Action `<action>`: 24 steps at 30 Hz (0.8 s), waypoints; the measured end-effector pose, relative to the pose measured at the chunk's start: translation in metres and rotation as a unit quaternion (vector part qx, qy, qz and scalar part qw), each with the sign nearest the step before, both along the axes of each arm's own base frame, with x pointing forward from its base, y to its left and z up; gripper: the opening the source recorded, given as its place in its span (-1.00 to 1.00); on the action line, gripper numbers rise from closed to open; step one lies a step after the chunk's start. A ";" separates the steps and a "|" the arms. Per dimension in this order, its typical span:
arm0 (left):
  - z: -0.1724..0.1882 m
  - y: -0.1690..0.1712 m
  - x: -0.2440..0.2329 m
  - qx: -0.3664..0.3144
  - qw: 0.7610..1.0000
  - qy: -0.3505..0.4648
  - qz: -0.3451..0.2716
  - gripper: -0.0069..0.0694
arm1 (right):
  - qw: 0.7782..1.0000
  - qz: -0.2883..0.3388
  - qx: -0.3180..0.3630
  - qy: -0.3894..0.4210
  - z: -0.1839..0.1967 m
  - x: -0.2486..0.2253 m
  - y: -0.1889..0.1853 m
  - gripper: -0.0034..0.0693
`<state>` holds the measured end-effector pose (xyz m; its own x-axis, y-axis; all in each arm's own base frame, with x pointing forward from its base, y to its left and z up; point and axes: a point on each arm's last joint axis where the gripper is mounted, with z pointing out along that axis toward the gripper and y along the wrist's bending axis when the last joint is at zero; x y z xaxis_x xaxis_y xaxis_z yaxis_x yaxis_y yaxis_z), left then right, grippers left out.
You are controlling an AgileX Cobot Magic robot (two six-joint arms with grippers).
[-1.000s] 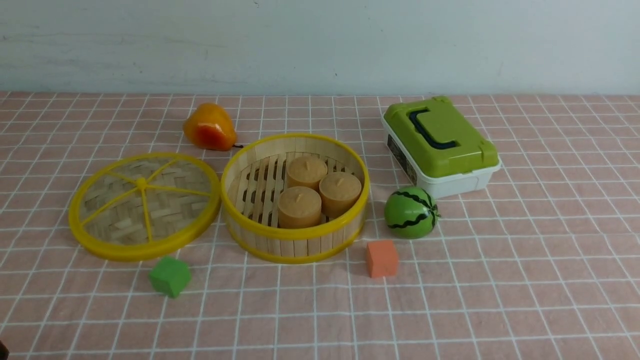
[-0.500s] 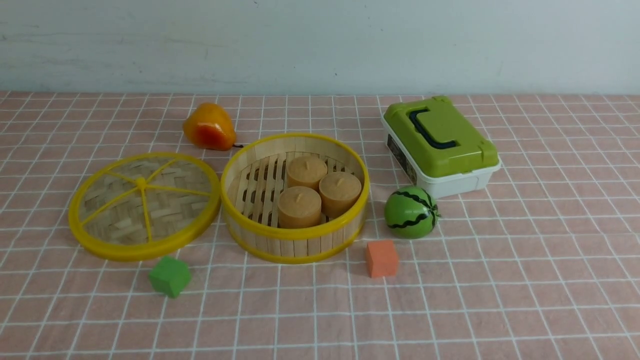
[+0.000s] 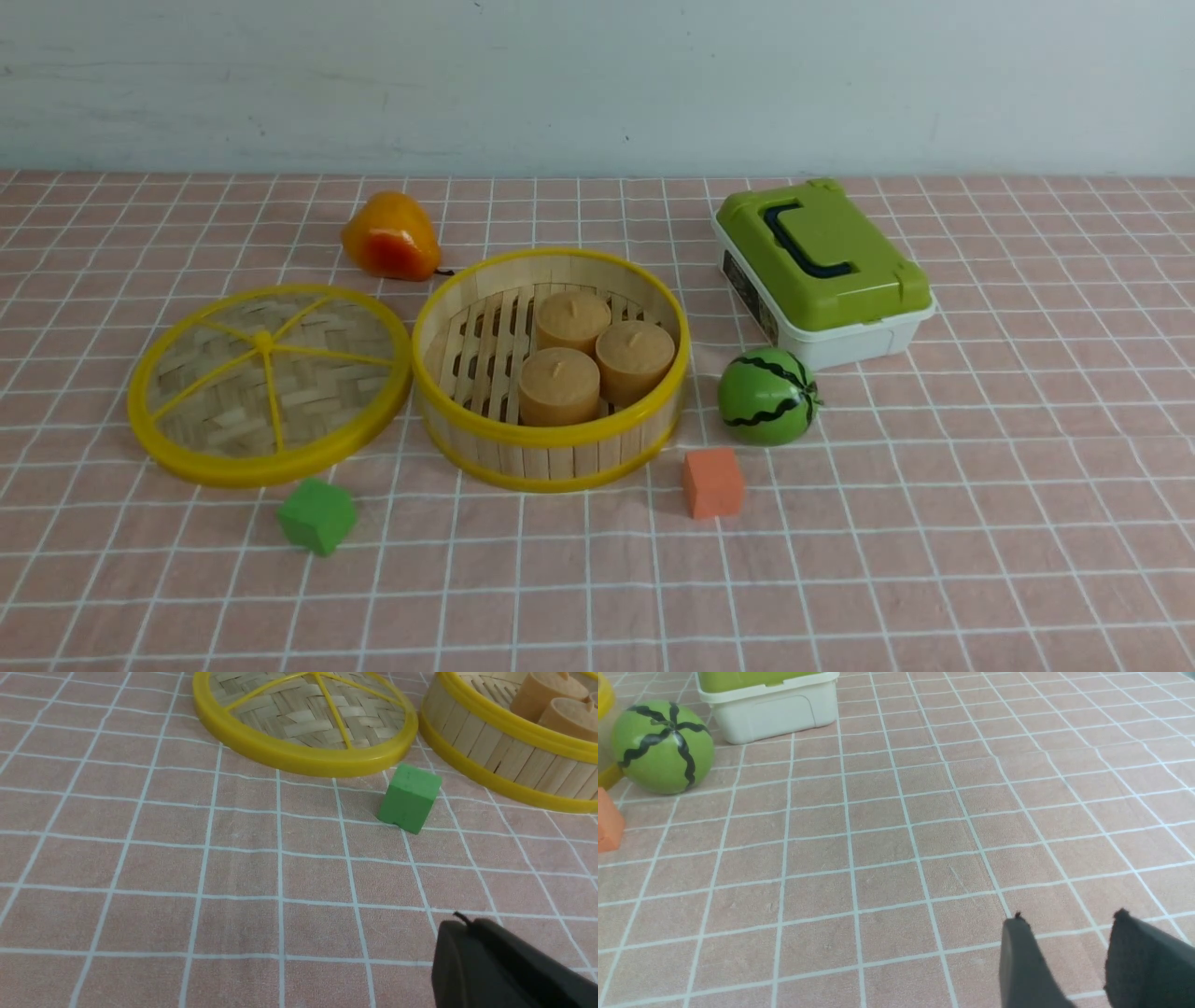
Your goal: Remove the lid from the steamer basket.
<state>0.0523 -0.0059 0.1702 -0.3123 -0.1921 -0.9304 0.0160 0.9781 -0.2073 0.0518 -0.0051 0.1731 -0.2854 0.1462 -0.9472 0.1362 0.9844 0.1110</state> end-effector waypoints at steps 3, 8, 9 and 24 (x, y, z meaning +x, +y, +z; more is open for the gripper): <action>0.000 0.000 0.000 0.000 1.000 0.001 0.000 -0.85 | 1.000 0.000 0.000 0.000 0.000 0.000 0.000 -0.24; 0.000 0.000 0.000 0.000 1.000 0.001 0.000 -0.85 | 1.000 0.000 0.000 0.000 0.000 0.000 0.000 -0.24; 0.000 0.000 0.000 0.000 1.000 0.001 0.000 -0.85 | 1.000 0.000 0.000 0.000 0.000 0.000 0.000 -0.24; 0.000 0.000 0.000 0.000 1.000 0.001 0.000 -0.83 | 1.000 0.000 0.000 0.000 0.000 0.000 0.000 -0.24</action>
<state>0.0522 -0.0059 0.1701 -0.3138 -0.1919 -0.9299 0.0158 0.9782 -0.2072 0.0518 -0.0051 0.1731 -0.2854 0.1462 -0.9472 0.1362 0.9844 0.1110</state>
